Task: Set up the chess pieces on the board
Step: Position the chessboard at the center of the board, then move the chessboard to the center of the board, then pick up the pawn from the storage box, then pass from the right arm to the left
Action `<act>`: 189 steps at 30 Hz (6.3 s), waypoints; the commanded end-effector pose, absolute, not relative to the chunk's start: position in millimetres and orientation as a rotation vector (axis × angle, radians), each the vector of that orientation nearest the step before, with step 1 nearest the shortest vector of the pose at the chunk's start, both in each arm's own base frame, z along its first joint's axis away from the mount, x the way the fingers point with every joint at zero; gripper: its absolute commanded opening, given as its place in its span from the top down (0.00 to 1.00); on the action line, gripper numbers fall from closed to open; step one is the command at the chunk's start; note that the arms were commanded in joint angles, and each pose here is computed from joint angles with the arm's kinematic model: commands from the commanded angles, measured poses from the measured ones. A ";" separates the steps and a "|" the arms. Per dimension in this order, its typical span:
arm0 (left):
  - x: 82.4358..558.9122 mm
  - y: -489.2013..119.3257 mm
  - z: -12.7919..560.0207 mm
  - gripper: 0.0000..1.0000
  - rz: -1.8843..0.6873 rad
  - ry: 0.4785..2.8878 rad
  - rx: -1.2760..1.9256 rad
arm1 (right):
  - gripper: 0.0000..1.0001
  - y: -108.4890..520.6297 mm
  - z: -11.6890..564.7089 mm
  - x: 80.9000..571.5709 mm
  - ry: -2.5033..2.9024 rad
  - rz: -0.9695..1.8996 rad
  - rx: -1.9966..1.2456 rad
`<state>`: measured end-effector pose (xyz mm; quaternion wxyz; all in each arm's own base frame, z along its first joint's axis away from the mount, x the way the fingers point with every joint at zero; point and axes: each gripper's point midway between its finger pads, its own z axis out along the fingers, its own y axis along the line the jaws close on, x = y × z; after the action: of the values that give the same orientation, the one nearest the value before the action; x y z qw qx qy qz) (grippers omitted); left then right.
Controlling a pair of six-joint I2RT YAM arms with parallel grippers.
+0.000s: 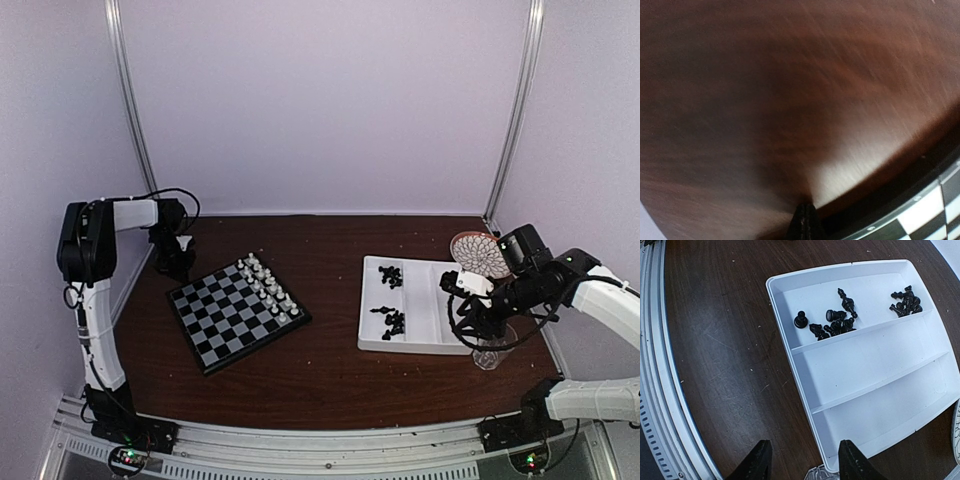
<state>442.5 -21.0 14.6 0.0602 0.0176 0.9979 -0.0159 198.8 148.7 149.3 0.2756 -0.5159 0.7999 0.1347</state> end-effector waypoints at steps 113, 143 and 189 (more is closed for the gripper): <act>327.1 -324.5 242.7 0.48 -0.848 2.029 0.891 | 0.69 259.6 59.5 337.6 2.443 0.378 -1.617; 322.8 -330.7 235.3 0.53 -0.894 2.042 0.915 | 0.80 251.4 20.1 345.9 2.523 0.338 -1.623; 235.2 -500.5 200.4 0.54 -1.735 2.139 0.700 | 0.97 263.6 187.1 231.0 2.020 0.624 -1.644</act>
<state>235.5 -486.9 175.4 0.1726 0.2685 0.7757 -0.5445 241.5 263.6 179.5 0.2226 -0.5724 0.7508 0.2431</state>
